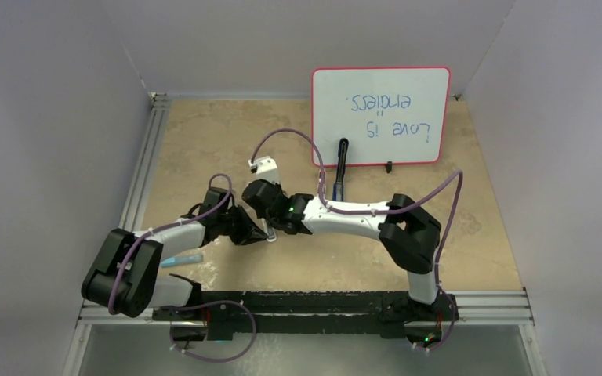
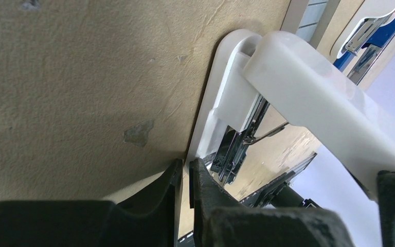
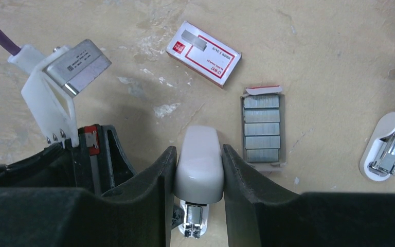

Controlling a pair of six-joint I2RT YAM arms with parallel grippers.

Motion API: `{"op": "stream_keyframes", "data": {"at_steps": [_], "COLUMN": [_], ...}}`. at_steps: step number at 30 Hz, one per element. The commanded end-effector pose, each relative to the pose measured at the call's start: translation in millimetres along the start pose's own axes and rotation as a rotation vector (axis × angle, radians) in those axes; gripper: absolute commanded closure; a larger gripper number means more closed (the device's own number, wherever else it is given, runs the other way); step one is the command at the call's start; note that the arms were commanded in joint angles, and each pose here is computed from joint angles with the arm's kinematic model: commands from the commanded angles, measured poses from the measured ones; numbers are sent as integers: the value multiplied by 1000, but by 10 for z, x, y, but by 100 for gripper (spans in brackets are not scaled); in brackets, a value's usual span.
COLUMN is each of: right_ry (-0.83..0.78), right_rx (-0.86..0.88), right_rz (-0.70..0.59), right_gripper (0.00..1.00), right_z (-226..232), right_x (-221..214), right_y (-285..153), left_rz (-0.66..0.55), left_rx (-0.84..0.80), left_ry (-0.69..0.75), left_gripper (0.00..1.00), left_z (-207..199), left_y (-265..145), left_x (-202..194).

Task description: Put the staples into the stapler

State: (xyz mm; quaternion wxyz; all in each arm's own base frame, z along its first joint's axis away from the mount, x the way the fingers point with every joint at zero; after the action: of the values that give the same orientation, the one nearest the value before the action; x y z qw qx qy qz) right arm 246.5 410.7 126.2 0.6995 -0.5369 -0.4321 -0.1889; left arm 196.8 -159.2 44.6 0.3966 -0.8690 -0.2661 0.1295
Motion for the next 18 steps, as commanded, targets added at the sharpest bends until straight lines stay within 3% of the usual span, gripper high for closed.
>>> {"op": "stream_keyframes", "data": {"at_steps": [1,18], "right_ry": [42,55], "right_rx": [18,-76], "right_rz": [66,52], "right_gripper": [86,86], "right_z": [88,58], "right_x": [-240,-665], "right_y": [-138,-176], "left_rz": [-53,-63], "left_rx": [65,74], "left_ry": [-6,-32], "left_gripper": [90,91], "left_z": [124,172], "left_y": [63,39], "left_x": [84,84]}}
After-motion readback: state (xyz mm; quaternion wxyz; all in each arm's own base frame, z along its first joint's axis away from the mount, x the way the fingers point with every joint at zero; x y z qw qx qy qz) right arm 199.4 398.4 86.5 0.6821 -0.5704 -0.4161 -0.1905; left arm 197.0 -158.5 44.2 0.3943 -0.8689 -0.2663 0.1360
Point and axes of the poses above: each gripper's point midway between its finger pads, its own y axis out along the fingers, its own z axis along the line the jaws close on, x = y × z, the point moved 4 cm from there along -y, back along the fingers, and after that the axes turned 3 degrees about -y, right-handed, at the moved point
